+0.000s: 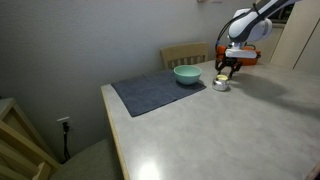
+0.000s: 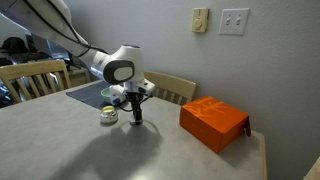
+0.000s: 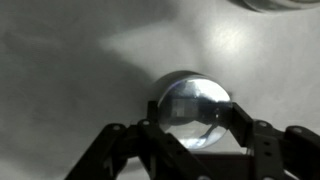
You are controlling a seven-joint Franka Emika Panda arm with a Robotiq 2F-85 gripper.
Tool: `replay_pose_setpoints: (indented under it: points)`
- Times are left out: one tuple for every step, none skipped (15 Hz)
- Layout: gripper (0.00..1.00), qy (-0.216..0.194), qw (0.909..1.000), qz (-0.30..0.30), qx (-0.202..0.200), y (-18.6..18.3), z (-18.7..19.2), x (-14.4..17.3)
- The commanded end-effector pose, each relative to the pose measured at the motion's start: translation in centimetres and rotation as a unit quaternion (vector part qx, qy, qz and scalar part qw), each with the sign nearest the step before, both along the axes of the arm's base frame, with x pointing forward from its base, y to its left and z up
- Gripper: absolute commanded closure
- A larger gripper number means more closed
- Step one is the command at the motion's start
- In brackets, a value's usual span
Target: Take the lid from the silver bottle and put it on the table
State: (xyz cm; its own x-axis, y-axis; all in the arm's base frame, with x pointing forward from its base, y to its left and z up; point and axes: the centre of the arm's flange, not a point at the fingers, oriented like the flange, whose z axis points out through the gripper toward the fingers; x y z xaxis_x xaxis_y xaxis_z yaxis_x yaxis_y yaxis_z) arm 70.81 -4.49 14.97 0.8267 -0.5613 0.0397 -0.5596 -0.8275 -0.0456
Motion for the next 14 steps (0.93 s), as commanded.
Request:
replay_pose_setpoints:
  points:
    - [0.56, 0.007, 1.0000, -0.006, 0.001, -0.47, -0.63, 1.10]
    - [0.56, 0.012, 0.9999, -0.005, 0.001, -0.48, -0.83, 1.12]
    - [0.56, 0.016, 0.9999, -0.004, 0.002, -0.53, -1.00, 1.17]
    - [0.56, 0.019, 0.9998, -0.004, 0.004, -0.54, -1.07, 1.20]
    - [0.56, 0.021, 0.9998, -0.004, 0.004, -0.55, -1.09, 1.30]
    - [0.56, 0.025, 0.9997, -0.003, 0.004, -0.55, -1.14, 1.36]
    - [0.56, 0.027, 0.9996, -0.003, 0.004, -0.55, -1.15, 1.45]
    - [0.23, 0.030, 0.9995, -0.003, 0.005, -0.54, -1.16, 1.48]
    - [0.07, 0.031, 0.9995, -0.004, 0.004, -0.60, -1.21, 1.51]
    - [0.01, 0.031, 0.9995, -0.006, 0.005, -0.56, -1.31, 1.43]
    - [0.00, 0.033, 0.9994, -0.006, 0.005, -0.59, -1.40, 1.41]
    - [0.00, 0.035, 0.9994, -0.005, 0.005, -0.58, -1.48, 1.36]
    - [0.00, 0.034, 0.9994, -0.006, 0.006, -0.55, -1.54, 1.23]
    - [0.00, 0.031, 0.9995, -0.004, 0.006, -0.45, -1.40, 1.02]
